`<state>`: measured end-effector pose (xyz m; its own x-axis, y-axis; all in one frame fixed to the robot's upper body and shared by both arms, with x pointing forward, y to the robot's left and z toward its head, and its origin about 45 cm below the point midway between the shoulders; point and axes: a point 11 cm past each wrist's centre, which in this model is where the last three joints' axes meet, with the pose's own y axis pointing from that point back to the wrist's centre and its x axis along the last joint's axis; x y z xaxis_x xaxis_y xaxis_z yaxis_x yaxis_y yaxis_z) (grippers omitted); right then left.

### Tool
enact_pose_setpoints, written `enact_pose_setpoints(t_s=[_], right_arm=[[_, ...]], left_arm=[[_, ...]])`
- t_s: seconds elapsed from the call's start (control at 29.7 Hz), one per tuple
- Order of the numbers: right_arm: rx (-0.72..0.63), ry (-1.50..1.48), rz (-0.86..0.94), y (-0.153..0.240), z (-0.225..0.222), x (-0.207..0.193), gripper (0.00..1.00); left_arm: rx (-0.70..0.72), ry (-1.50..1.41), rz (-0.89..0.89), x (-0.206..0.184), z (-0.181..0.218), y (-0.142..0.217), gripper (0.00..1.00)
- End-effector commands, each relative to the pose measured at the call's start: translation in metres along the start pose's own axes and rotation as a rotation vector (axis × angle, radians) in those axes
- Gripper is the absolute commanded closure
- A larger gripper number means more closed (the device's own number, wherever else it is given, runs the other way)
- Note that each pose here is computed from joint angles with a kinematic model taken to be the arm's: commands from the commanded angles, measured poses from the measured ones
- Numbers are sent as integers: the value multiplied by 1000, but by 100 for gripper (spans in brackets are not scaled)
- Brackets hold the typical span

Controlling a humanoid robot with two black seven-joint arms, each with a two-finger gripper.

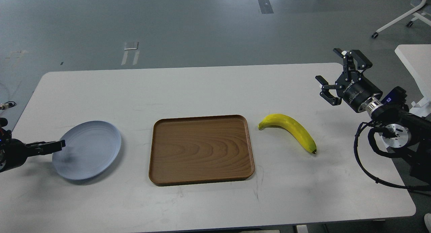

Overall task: Place banana on plate with both arms
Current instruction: 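Grip the rim of the light blue plate with the left gripper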

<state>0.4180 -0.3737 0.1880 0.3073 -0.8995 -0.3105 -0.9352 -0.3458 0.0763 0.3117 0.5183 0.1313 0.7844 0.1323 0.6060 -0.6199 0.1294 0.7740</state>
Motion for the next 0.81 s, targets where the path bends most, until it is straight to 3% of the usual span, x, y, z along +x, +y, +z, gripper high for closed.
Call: enact_pose_setpoints(t_s=[0.0,0.17,0.34,0.4,0.54,0.57,0.77], right_arm=[[-2,-1,2,1,1,0,0],[-2,-2,-1,0,1,0,0],[-2,-1,0,1,1,0,0],[-2,-1,0,1,1,0,0],[-2,-1,0,1,1,0,0],[-2,-1,0,1,1,0,0],[-2,0,1,1,1,1,0]], left_arm=[[-3,2,-1,-1,1,-1,19],[-2,3,-5,-2,1,-1,37],[0,7,-14,-6,0,-1,60],[0,8,-16,-7,0,-1,77],[0,8,-14,-6,0,-1,88],[-2,8,-13,-6,0,-2,99],[-40,48,23,2,14,-10,100]])
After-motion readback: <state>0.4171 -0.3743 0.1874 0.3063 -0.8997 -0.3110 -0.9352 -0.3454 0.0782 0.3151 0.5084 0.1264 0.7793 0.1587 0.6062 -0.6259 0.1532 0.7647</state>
